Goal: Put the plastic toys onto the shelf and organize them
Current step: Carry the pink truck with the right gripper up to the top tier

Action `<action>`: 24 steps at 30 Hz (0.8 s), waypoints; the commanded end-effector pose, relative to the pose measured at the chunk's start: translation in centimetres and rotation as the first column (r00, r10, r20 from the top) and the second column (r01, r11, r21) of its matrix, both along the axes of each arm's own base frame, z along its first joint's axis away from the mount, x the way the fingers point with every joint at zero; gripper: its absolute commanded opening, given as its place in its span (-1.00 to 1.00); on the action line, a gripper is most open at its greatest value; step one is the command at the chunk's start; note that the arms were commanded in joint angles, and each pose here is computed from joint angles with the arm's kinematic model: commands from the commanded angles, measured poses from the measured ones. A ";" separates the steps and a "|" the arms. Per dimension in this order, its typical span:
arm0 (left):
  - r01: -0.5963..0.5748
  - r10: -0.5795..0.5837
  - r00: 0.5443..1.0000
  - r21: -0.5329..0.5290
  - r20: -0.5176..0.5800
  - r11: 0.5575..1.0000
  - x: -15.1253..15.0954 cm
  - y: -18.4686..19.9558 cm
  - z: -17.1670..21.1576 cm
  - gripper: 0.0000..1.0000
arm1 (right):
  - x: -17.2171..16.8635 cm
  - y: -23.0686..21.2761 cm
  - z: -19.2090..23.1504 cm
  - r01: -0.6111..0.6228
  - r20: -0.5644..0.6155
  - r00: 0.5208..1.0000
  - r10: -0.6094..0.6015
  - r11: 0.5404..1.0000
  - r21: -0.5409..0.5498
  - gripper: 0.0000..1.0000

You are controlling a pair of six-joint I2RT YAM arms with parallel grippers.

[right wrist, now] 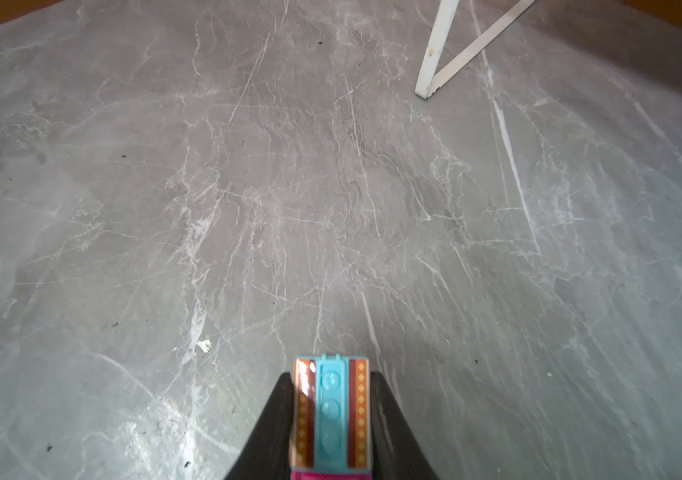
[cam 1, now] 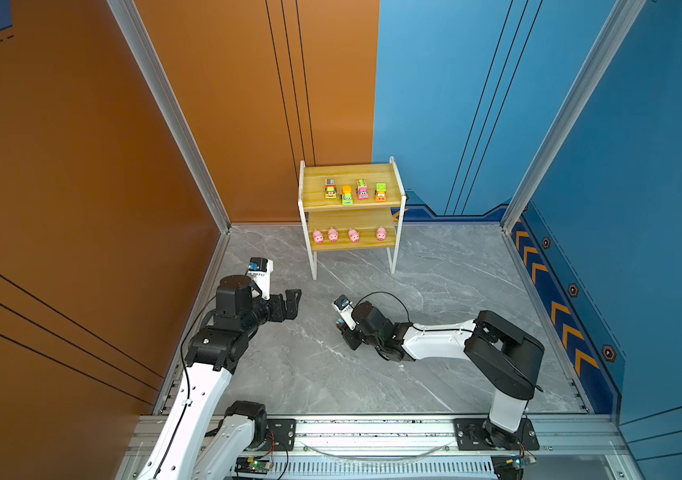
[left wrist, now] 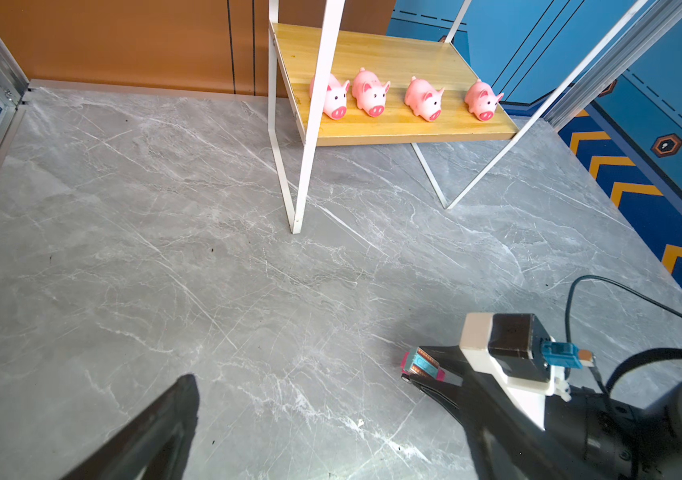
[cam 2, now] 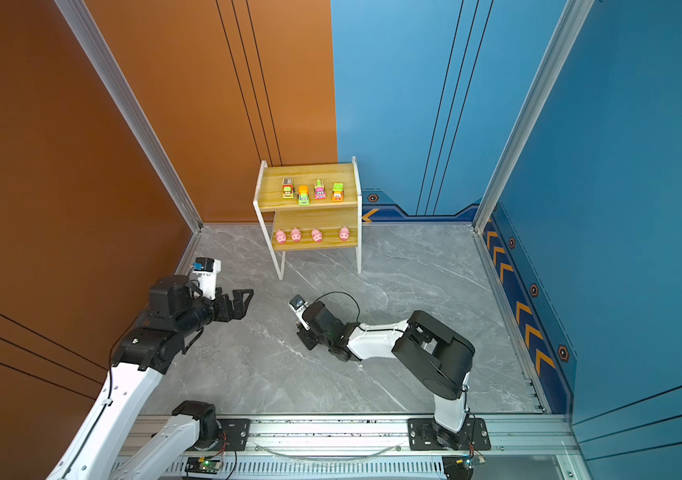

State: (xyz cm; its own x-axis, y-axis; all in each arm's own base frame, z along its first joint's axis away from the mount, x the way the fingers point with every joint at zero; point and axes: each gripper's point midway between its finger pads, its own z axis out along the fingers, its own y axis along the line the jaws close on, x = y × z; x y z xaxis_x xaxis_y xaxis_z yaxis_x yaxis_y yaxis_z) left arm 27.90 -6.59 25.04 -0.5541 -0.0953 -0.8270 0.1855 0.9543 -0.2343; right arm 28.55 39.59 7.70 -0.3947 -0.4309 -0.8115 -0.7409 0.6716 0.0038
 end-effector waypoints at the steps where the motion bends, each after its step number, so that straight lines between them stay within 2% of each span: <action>1: -0.016 0.017 1.000 -0.027 0.017 1.000 0.5 0.2 0.6 0.96 | 1.0 0.7 7.2 0.049 0.065 0.996 -0.054 0.996 0.079 -0.52; 8: -0.039 0.039 0.999 -0.044 0.006 0.998 0.8 0.7 0.5 0.96 | 4.4 0.3 20.4 0.212 0.143 0.963 -0.229 0.969 0.124 -0.51; 14: -0.042 0.042 0.999 -0.054 -0.010 0.998 1.0 0.7 0.2 0.96 | 7.6 0.8 28.9 0.338 0.230 0.898 -0.375 0.923 0.186 -0.53; 20: -0.015 0.014 1.000 -0.057 -0.019 0.998 1.0 -0.1 0.0 0.96 | 10.1 2.7 34.4 0.360 0.297 0.847 -0.440 0.887 0.289 -0.50; 24: 0.000 -0.001 1.000 -0.054 -0.018 0.999 0.8 -0.5 0.0 0.96 | 12.3 4.1 35.0 0.373 0.323 0.819 -0.474 0.868 0.328 -0.50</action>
